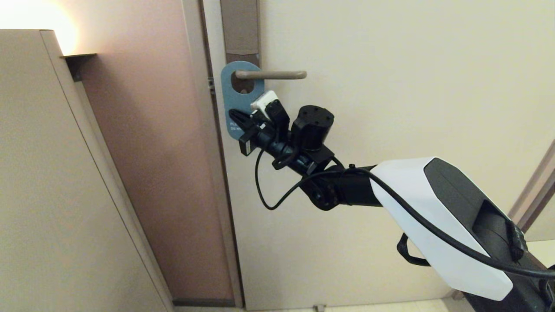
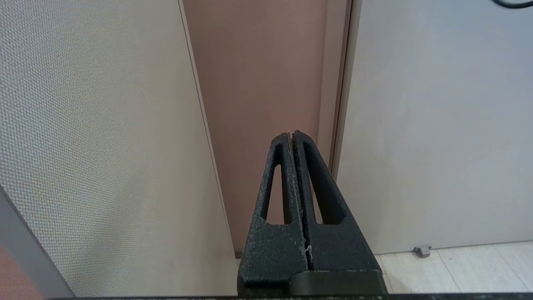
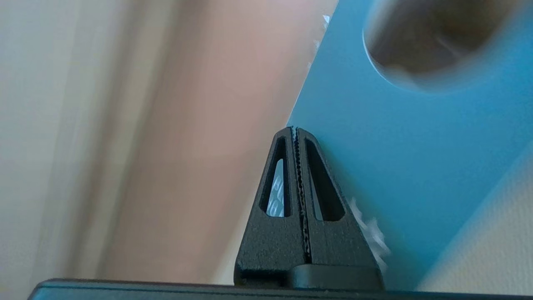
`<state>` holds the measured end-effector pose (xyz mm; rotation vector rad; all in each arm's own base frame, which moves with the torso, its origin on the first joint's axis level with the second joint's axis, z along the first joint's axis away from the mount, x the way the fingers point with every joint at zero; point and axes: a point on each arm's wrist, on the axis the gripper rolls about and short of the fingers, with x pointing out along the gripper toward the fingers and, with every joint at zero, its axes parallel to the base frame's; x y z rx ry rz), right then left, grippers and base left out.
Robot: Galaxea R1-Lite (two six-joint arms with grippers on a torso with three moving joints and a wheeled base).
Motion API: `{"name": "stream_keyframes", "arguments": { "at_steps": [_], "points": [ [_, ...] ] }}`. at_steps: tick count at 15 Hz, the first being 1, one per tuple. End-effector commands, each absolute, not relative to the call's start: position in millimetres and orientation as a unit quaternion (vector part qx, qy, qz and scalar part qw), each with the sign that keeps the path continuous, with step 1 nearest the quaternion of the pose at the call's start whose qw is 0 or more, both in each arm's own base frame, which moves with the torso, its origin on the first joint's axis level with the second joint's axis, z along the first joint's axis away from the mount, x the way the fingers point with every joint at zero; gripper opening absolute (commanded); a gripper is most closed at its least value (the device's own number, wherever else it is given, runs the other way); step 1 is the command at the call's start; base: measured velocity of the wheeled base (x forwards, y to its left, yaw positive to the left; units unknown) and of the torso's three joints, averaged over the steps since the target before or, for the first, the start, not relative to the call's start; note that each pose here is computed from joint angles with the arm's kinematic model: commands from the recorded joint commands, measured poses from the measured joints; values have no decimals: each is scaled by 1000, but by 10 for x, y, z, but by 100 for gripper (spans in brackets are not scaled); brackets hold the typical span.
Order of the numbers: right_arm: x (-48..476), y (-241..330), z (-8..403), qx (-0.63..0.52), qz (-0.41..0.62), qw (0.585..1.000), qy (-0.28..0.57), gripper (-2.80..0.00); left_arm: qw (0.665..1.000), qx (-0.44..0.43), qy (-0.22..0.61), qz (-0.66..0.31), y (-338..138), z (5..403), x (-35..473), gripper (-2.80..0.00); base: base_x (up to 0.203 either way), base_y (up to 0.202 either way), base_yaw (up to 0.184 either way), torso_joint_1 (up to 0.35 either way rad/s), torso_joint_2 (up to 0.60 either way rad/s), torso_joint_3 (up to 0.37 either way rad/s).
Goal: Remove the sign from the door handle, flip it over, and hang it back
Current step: Hang the sign back with the other side facing out
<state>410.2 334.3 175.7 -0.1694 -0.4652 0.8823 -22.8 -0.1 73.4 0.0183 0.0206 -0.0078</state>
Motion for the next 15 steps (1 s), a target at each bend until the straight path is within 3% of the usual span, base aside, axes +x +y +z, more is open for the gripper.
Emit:
{"name": "stream_keyframes", "arguments": {
  "at_steps": [1,7,15],
  "points": [
    [4204,3330,1579,-85,415,880,-213,-280,1000,9,10,-4,-1,734,-228,-280,0,0,0,0,0,0],
    [4381,3096,1580,-87,373,900,-207,-280,1000,9,10,-4,-1,734,-228,-280,0,0,0,0,0,0],
    [4265,2870,1943,-90,359,902,-221,-280,1000,9,10,-4,-1,734,-228,-280,0,0,0,0,0,0]
  ]
}}
